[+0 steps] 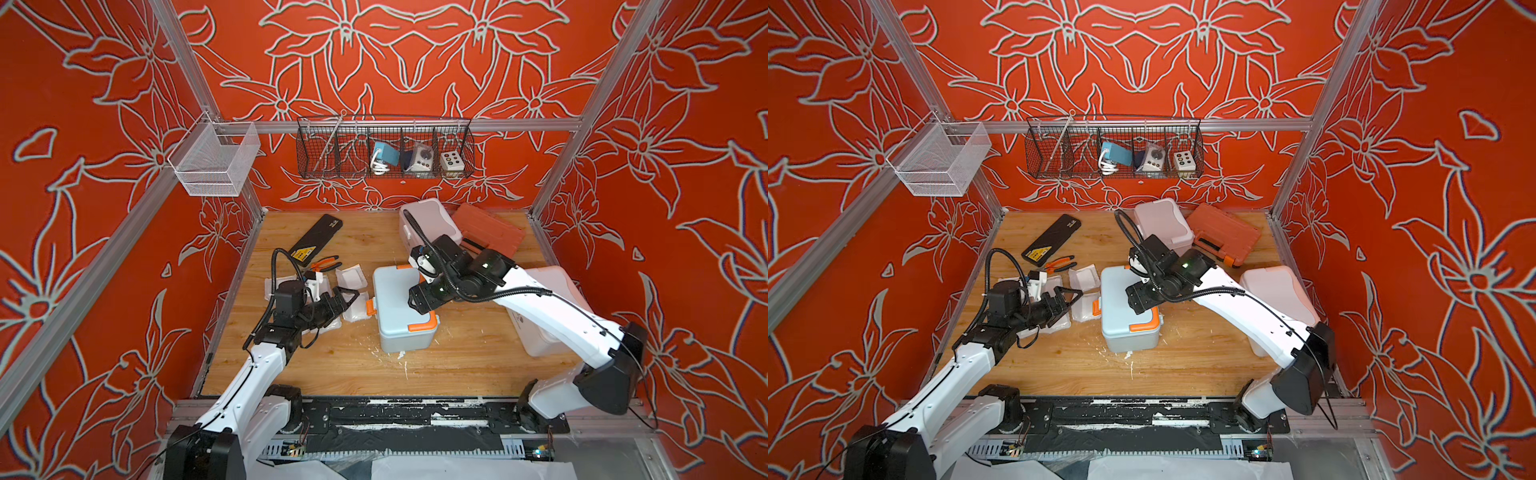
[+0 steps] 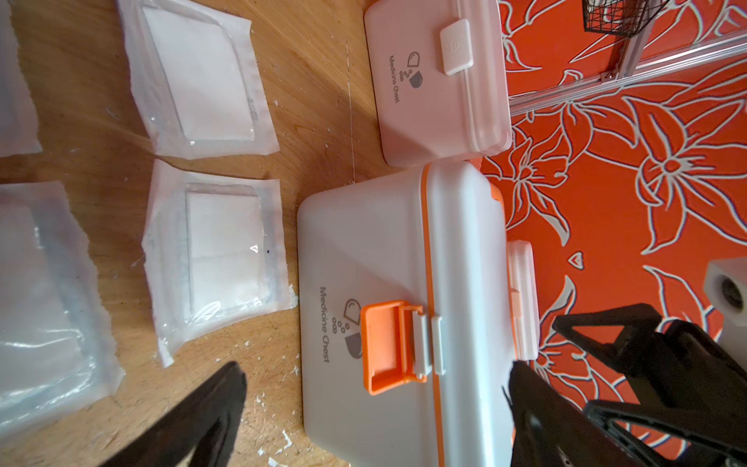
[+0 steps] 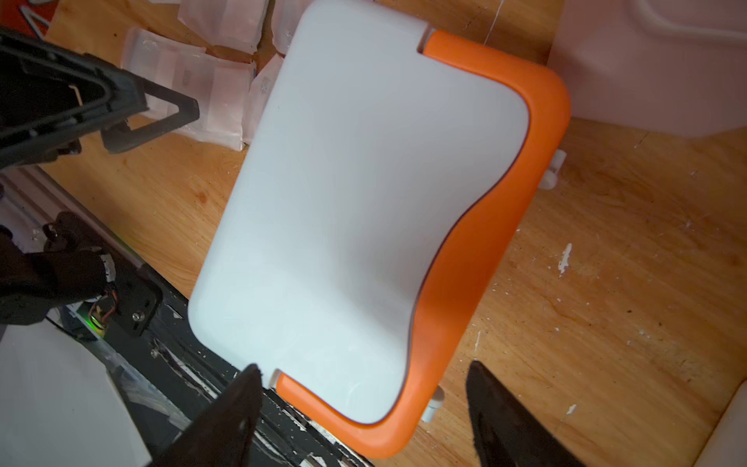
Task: Open first aid kits and take out gauze
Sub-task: Fasten the fastener of the first aid kit.
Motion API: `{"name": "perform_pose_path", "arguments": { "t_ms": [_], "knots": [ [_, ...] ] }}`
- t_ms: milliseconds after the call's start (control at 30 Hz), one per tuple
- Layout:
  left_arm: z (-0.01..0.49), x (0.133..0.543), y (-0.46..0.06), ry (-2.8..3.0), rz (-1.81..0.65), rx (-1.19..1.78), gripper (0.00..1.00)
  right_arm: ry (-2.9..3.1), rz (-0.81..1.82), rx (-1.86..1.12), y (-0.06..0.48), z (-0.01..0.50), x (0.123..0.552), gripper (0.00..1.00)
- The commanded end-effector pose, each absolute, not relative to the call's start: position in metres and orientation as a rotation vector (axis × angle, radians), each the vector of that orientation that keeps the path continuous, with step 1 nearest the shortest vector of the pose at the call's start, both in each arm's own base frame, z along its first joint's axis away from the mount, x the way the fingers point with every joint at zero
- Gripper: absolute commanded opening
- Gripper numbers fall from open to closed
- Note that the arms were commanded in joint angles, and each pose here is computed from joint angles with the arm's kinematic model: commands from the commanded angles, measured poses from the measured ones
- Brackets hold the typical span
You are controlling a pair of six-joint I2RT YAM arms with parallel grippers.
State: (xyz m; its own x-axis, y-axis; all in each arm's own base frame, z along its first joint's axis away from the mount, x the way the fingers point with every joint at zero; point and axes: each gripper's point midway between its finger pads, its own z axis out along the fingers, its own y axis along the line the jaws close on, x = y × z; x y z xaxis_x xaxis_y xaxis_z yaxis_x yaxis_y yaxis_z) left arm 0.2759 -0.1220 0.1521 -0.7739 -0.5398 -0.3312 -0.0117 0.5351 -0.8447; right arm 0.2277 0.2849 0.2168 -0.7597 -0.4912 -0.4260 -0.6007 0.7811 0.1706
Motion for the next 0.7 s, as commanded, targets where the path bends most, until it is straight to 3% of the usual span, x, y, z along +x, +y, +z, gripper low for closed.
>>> {"name": "perform_pose_path", "arguments": {
  "t_ms": [0,167,333,667],
  "knots": [
    [0.158,0.284,-0.121,2.139,-1.232,-0.443,0.98,2.601,0.286,-0.913,0.287,0.219,0.231,0.68],
    [0.150,0.289,-0.120,2.123,-1.246,-0.465,0.98,2.600,0.261,-0.952,0.312,0.216,0.244,0.42],
    [0.138,0.292,-0.123,2.122,-1.279,-0.470,0.98,2.613,0.270,-0.993,0.329,0.209,0.248,0.35],
    [0.137,0.291,-0.144,2.073,-1.417,-0.389,0.98,2.747,0.151,-1.013,0.325,0.154,0.245,0.33]
  ]
}}
